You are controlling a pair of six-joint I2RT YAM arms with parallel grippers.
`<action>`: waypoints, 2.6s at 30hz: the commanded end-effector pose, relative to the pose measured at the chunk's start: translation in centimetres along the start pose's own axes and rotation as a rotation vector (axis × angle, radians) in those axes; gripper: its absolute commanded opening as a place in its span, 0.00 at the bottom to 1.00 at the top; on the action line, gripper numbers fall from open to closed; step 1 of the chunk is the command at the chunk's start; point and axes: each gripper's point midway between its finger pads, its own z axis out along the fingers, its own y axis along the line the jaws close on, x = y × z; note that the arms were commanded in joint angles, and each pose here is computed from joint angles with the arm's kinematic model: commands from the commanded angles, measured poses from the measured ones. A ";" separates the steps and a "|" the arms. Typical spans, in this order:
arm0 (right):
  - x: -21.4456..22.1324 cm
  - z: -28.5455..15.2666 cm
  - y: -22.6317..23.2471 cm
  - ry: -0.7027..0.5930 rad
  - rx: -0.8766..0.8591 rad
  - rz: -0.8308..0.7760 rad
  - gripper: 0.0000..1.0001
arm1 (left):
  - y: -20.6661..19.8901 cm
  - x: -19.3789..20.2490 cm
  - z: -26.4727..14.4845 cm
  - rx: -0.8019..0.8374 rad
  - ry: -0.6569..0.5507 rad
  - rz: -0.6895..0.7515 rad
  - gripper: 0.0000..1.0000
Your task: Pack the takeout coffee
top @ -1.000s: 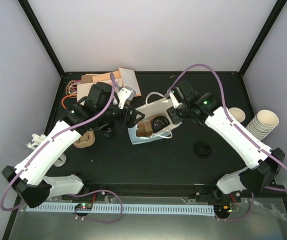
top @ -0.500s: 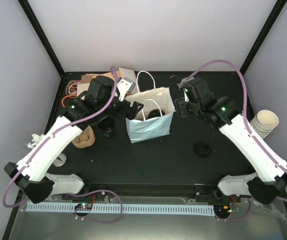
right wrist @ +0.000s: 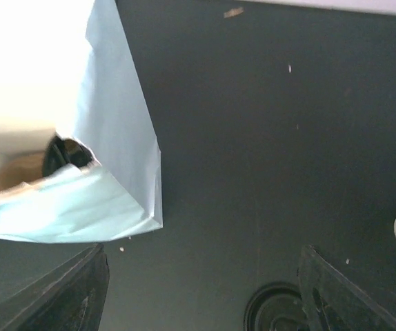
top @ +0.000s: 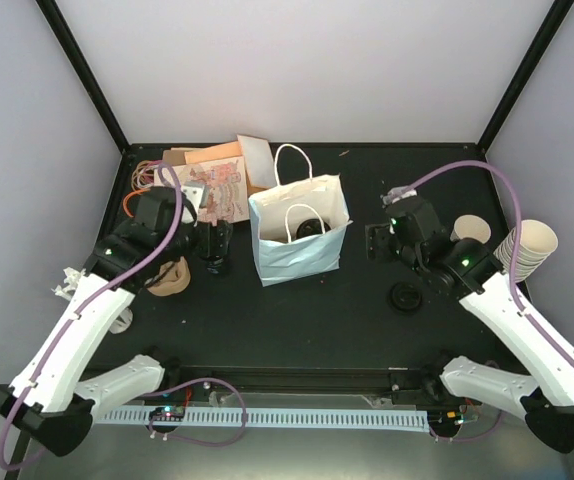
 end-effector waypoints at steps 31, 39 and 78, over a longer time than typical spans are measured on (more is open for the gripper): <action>10.8 6.5 1.5 0.020 -0.161 0.144 0.79 | 4.6 10.2 12.1 -0.145 0.383 -0.037 0.38; 11.1 6.5 1.8 -0.002 -0.193 0.148 0.79 | 4.7 9.8 13.1 -0.150 0.435 0.034 0.24; 11.8 7.3 2.0 0.034 -0.190 0.136 0.78 | 5.7 9.9 13.5 -0.209 0.482 0.053 0.02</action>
